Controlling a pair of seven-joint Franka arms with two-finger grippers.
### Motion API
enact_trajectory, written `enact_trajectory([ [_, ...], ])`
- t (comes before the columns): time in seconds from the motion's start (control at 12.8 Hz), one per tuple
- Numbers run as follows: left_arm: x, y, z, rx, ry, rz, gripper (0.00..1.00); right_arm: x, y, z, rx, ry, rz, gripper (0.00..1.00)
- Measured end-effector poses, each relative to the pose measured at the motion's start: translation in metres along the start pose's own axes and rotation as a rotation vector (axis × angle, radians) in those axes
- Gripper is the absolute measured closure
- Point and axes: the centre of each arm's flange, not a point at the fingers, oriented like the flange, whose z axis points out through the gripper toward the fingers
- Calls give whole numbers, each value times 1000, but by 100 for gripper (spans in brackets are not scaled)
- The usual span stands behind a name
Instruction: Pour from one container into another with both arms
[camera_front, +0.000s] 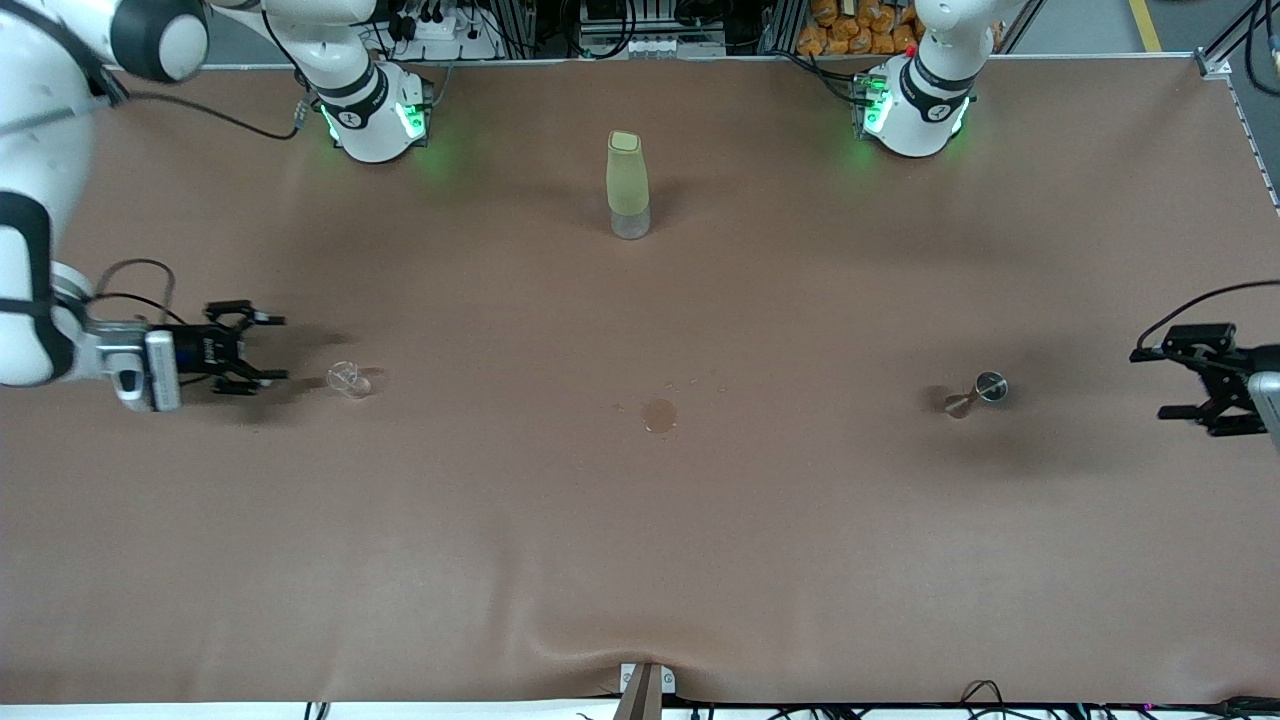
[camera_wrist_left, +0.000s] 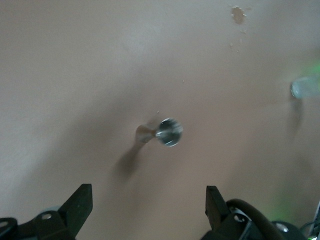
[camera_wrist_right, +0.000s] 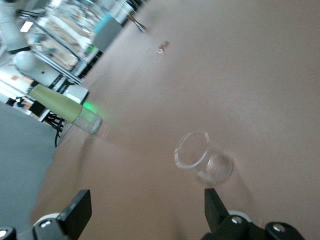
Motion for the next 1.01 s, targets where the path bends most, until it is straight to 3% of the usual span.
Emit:
enact_trajectory([
  [0.31,69,136,-47,107,-32,-281,0,76,-98,-79,-182,-168,257,0],
  [0.54,93,207,-62,183,-19,-503,0,127,-162,-103,-324,-239,418,0],
  [0.86,93,214,-60,354,-97,-540,0,193,-231,-88,-496,-316,578,0],
  [1.01,81,203,-68,406,-107,-581,0,217,-258,-79,-583,-336,630,0],
])
